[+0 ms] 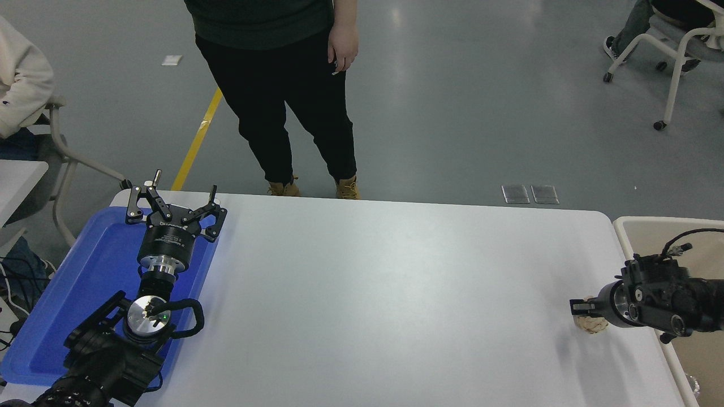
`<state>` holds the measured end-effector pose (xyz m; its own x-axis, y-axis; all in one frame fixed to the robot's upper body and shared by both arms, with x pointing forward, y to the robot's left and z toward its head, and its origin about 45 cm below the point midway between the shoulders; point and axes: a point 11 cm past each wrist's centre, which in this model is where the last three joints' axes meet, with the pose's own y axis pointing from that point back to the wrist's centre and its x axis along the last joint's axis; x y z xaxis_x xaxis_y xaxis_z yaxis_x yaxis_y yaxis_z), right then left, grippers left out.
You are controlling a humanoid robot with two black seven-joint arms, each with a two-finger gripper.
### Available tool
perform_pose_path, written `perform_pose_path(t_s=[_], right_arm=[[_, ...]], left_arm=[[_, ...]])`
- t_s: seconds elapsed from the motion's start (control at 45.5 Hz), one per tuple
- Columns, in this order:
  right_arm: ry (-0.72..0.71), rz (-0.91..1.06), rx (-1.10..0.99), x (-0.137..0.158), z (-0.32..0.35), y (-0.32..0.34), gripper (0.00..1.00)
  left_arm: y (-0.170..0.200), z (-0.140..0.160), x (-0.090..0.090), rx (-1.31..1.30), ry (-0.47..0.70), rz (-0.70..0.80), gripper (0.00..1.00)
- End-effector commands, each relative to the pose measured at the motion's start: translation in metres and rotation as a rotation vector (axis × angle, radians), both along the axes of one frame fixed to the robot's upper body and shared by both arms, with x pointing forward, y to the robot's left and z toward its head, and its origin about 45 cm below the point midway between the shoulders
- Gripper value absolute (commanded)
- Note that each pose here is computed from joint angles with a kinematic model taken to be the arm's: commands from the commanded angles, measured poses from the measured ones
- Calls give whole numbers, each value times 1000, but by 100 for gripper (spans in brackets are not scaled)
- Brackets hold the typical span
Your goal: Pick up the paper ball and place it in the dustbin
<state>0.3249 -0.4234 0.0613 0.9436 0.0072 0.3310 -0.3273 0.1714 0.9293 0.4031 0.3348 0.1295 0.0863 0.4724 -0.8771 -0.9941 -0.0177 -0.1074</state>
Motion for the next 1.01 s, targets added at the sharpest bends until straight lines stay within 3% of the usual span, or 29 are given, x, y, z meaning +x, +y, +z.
perform_pose_path(t_s=[0.0, 0.33, 0.989], right_arm=[[0, -2, 7, 0, 2, 0, 0], [-25, -14, 21, 9, 33, -9, 0], [-61, 94, -49, 17, 208, -11, 0]], left_arm=[[0, 0, 0, 0, -1, -1, 100], [0, 0, 0, 1, -1, -2, 100], [-1, 0, 0, 1, -2, -7, 100]])
